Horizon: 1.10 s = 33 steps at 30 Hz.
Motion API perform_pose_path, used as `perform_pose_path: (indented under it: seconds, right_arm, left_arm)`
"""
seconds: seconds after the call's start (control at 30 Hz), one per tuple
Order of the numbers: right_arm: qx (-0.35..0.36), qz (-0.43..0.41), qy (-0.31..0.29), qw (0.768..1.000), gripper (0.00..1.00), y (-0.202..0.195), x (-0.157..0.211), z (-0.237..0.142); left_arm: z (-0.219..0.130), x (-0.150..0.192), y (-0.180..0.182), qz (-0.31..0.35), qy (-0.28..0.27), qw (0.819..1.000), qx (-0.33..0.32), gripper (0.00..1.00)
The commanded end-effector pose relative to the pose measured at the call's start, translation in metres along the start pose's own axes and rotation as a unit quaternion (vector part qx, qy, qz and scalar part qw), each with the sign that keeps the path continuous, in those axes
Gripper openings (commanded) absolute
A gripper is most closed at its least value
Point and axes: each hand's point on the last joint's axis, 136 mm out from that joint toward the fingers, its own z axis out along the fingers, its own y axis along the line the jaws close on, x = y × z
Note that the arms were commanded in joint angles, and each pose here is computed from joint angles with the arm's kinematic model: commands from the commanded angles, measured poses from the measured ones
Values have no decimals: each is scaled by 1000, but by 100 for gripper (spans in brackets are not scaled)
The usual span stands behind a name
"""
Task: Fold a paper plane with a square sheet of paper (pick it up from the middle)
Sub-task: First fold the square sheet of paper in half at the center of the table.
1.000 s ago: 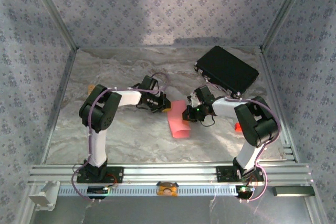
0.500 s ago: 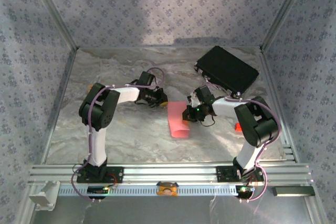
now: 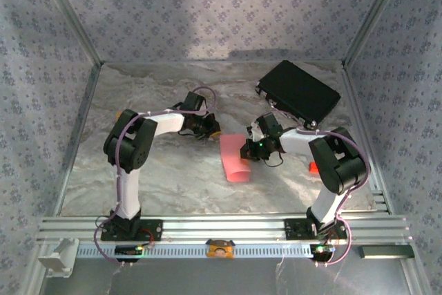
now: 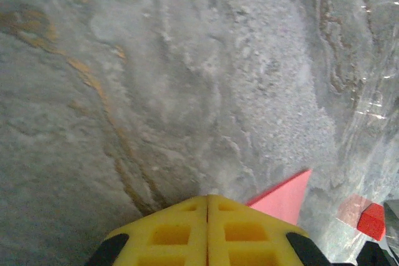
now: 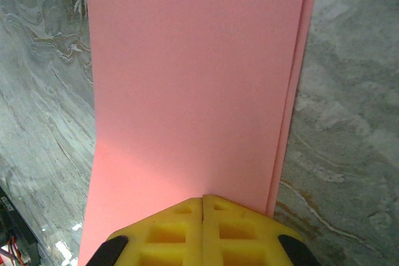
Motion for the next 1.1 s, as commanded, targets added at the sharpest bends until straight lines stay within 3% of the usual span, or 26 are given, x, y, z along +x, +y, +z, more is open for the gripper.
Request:
perform_pose_path:
  seconds: [0.0, 0.17, 0.37, 0.77, 1.07]
  right_arm:
    - [56, 34, 29, 997, 0, -30, 23, 2]
    - [59, 34, 26, 997, 0, -31, 22, 0]
    - [58, 35, 26, 997, 0, -31, 22, 0]
    - [59, 36, 26, 997, 0, -31, 23, 0]
    - [53, 36, 21, 998, 0, -27, 22, 1]
  left_arm:
    - [-18, 10, -33, 50, 4, 998, 43, 7]
    - [-11, 32, -38, 74, 52, 993, 72, 7]
    - [8, 35, -12, 52, 71, 995, 41, 7]
    - [10, 4, 23, 12, 30, 999, -3, 7]
    - [-25, -1, -15, 25, -8, 1000, 13, 10]
